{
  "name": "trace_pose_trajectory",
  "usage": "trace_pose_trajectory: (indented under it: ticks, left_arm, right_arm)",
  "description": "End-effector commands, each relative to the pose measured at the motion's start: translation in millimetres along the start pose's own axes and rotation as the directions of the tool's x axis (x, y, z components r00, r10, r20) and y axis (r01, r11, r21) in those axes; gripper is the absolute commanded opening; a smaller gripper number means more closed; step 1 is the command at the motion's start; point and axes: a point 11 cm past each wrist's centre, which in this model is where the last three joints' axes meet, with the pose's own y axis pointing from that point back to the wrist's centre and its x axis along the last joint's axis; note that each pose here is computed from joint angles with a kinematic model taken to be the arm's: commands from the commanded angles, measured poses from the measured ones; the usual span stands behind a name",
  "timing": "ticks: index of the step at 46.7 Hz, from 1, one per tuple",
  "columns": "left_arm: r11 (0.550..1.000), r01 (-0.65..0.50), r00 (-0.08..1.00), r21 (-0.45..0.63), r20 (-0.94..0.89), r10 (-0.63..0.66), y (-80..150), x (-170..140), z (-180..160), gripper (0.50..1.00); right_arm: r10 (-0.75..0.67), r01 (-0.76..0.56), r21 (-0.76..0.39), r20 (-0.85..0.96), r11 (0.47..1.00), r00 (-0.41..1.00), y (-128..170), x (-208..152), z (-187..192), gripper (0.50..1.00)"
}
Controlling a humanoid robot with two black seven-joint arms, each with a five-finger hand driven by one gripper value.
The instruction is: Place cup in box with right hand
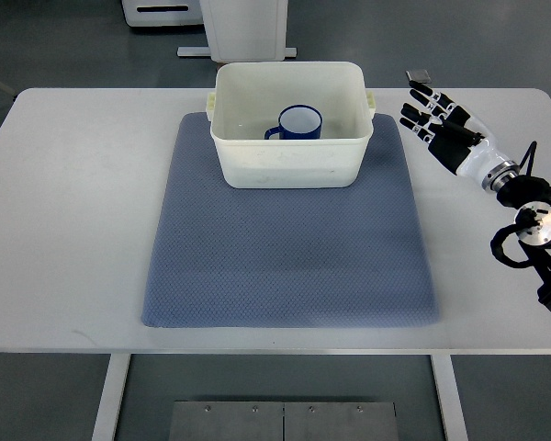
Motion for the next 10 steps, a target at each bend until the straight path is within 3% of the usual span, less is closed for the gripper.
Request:
trace_pose_trajectory:
  ticks: [1, 10]
  left_arm:
    - [1.0, 0.0, 1.0, 0.0, 0.0, 0.0, 0.0, 0.0, 0.0, 1.0]
    - [1.0, 0.0, 1.0, 0.0, 0.001, 0.0, 0.0, 0.0, -0.1, 1.0]
  right_arm:
    - [0.016, -0.016, 0.0, 0.004, 1.0, 1.0, 2.5, 5.5, 2.1, 1.0]
    - [0.022, -0.022, -0.006, 0.008, 1.0, 1.0, 5.5, 8.4, 6.9, 1.0]
